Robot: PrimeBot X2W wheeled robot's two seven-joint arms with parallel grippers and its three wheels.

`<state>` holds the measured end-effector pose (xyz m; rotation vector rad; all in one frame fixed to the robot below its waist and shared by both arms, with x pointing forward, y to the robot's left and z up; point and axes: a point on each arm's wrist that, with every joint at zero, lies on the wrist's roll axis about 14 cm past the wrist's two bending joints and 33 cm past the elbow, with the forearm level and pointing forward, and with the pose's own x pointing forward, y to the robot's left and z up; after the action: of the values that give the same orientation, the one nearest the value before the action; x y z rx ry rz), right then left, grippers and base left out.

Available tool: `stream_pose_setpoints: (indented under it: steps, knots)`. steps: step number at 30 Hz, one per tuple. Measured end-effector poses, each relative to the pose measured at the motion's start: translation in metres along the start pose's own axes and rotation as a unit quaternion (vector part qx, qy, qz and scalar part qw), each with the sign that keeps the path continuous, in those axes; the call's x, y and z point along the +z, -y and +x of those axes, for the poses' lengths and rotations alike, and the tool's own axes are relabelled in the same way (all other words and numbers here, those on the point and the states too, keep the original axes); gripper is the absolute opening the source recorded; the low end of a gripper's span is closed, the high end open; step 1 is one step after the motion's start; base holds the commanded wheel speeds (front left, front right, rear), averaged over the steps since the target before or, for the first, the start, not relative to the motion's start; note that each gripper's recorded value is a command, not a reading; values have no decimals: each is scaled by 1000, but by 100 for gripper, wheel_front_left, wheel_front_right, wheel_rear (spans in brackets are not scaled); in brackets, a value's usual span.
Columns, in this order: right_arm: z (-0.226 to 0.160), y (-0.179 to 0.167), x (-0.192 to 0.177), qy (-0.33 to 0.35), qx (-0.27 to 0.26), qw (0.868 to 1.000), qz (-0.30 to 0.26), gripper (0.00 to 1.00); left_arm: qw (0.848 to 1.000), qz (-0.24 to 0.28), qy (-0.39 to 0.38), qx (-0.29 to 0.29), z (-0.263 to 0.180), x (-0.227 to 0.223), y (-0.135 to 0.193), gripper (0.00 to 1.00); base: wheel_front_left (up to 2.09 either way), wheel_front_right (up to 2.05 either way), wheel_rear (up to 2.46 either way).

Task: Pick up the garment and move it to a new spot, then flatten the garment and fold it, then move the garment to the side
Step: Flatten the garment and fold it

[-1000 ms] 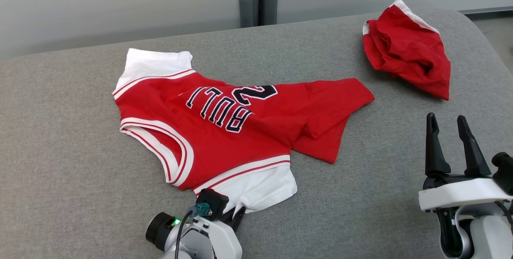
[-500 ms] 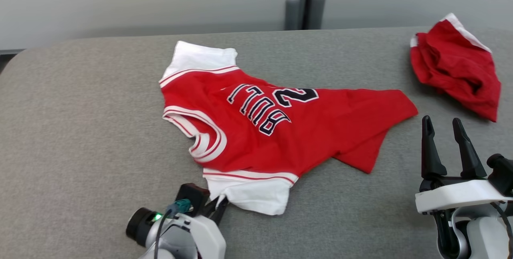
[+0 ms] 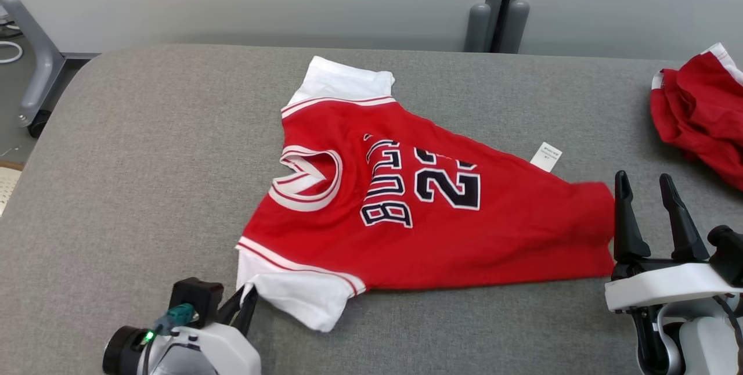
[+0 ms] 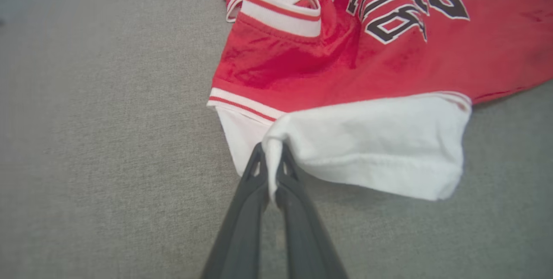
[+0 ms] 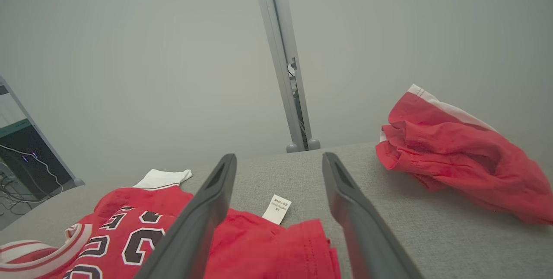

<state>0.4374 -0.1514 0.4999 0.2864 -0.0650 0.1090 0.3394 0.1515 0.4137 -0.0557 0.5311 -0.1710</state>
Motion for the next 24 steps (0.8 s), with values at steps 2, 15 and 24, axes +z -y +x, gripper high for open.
stream_pose_setpoints:
  steps: [2, 15, 24]
  knots:
    - [1, -1, 0, 0, 2, 1000, 0, 100, 1000, -3, -4, 10, -3, -2, -8, 0, 0, 0, 0]
    - [-5, 10, 6, 2, -11, 1000, -8, 100, 997, -24, -51, 60, -10, -35, -40, 0, 0, 0, 0]
    - [-8, 16, 6, 1, -19, 1000, -9, 100, 997, -31, -50, 44, -4, -36, -29, 100, 0, 0, 0]
